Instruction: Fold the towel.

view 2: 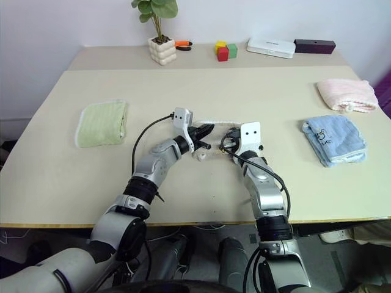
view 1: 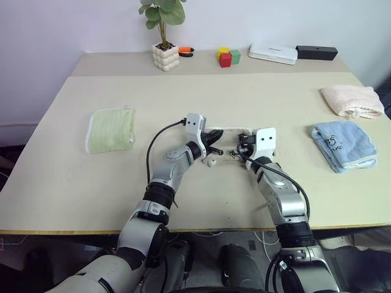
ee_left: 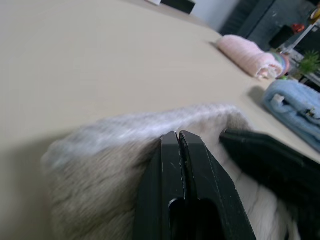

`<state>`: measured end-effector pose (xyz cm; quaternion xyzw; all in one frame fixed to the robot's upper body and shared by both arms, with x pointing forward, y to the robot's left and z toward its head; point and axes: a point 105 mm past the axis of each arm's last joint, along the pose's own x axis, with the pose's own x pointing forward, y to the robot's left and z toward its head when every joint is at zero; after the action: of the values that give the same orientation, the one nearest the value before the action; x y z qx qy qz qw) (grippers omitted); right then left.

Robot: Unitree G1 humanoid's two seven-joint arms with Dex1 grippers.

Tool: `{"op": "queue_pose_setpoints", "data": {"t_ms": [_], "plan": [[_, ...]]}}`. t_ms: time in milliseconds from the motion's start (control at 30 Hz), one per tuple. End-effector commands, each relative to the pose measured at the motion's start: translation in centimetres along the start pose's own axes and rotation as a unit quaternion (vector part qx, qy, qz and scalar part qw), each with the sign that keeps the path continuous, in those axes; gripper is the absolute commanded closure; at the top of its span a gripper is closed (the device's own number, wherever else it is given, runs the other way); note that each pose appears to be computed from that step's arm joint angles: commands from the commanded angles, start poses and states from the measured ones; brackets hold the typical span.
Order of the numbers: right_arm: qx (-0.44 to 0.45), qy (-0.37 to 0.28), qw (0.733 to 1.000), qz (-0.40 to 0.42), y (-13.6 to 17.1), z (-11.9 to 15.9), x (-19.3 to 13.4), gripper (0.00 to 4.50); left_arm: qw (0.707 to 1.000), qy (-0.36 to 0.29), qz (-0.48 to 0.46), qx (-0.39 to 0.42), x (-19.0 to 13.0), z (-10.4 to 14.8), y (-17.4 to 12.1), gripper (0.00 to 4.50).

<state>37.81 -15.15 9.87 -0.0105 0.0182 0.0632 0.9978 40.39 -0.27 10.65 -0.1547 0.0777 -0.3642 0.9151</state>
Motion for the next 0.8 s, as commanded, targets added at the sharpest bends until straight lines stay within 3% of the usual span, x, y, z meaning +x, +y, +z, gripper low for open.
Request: {"op": "queue_pose_setpoints", "data": {"t_ms": [33,100,200,333,433,600,800], "plan": [[0.013,0.005,0.999,-0.033,-2.0,-0.3,-0.2,4.48,1.000,-0.012,0.026,0.001,-0.3,1.1,1.3,4.50],[0.030,-0.001,0.999,-0.030,-2.0,0.0,-0.2,4.48,0.999,-0.015,0.008,-0.038,-0.5,1.2,1.1,4.50],[0.057,-0.016,0.998,-0.007,-1.4,0.9,-0.1,3.68,0.999,-0.030,-0.009,-0.037,-0.8,1.8,0.9,3.68],[0.103,-0.067,0.992,0.005,-1.9,4.4,-0.2,1.69,0.998,-0.054,-0.028,0.008,-1.5,3.4,0.7,1.69],[0.109,-0.069,0.992,0.008,-2.9,5.4,-0.3,0.19,0.996,-0.073,-0.040,0.012,-2.1,4.7,0.9,0.21],[0.202,-0.041,0.977,0.056,-3.3,5.9,-0.5,0.03,0.991,-0.096,-0.083,0.041,-3.3,6.4,0.0,0.05],[0.175,0.043,0.970,0.161,-1.3,5.3,-1.2,0.03,0.977,-0.089,-0.168,0.096,-6.2,6.9,-0.7,0.05]]}}
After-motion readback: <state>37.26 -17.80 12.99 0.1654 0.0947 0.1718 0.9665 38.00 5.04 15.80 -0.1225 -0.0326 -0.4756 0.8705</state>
